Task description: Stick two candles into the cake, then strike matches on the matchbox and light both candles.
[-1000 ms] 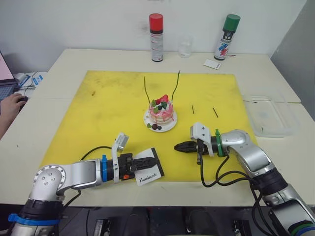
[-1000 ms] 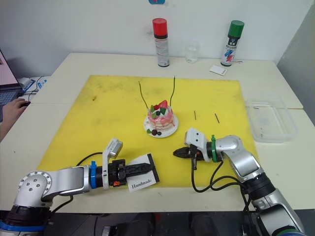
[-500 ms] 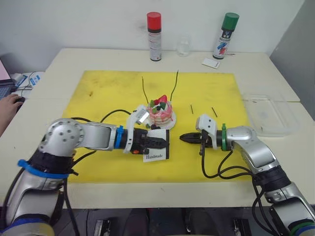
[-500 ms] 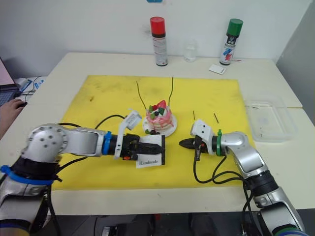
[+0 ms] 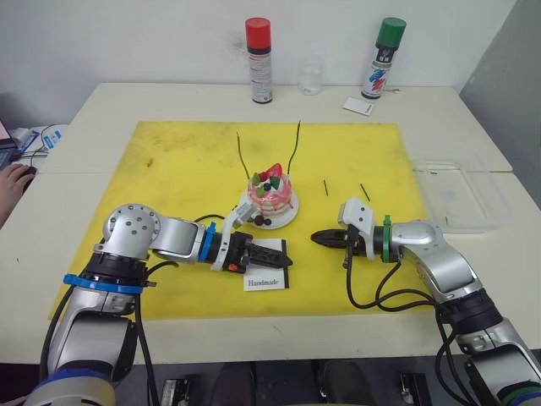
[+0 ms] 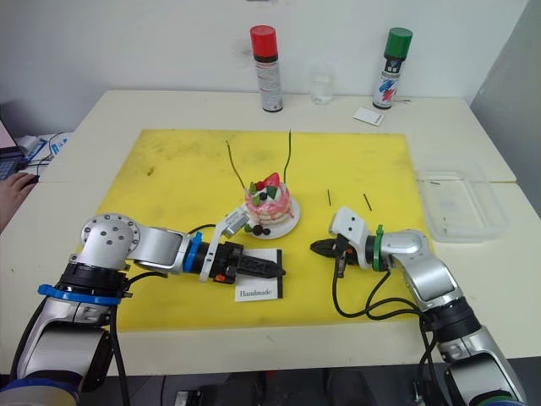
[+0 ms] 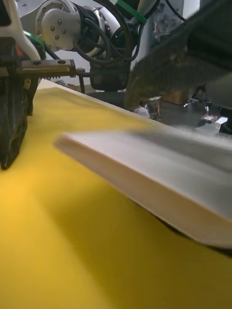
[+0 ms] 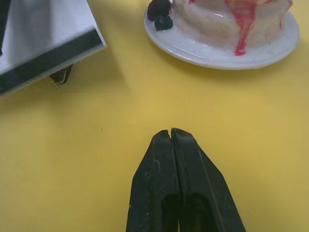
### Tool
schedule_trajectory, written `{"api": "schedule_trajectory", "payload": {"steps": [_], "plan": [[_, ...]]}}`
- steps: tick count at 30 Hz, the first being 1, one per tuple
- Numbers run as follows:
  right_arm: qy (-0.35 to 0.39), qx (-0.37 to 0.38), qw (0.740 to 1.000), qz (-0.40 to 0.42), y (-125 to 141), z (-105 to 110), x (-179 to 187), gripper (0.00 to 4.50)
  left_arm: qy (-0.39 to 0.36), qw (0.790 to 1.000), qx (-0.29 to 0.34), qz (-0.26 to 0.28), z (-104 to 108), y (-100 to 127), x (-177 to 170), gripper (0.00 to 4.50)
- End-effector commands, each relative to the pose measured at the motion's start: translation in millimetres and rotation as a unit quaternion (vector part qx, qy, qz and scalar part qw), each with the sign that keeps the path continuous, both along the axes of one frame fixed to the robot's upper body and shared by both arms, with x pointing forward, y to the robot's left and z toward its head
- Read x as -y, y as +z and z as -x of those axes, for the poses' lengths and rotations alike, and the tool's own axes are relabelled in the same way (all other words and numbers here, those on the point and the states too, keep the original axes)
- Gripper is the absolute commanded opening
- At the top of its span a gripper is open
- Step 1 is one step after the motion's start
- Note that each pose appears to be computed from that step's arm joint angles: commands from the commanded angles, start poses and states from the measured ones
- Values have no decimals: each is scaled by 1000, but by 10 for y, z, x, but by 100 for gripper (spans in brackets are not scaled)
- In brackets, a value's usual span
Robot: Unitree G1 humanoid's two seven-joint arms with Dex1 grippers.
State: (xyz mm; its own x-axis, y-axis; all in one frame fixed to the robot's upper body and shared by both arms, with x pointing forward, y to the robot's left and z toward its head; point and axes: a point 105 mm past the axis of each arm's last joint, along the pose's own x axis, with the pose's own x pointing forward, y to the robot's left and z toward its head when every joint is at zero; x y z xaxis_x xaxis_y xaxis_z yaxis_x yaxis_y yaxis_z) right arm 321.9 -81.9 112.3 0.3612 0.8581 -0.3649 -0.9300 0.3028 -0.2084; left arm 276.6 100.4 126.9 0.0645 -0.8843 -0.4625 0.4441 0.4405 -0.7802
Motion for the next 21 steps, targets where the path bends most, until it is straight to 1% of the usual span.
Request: {"api": "schedule_trajectory", "payload": {"steps": [1,3,10,15,21], "plan": [[5,20,1000,-9,103,0,-32,0,15,1000,-11,-9,21,13,-126,386],[5,19,1000,-9,96,-1,-38,0,19,1000,-19,-16,37,-8,-153,438],[12,17,1000,-9,75,37,-51,0,50,998,-31,-34,11,-22,-241,438],[11,17,1000,-8,65,52,-42,0,72,996,-34,-26,72,48,-329,438],[12,15,1000,-10,53,62,-51,0,99,994,-29,-19,122,-28,-365,438]]}}
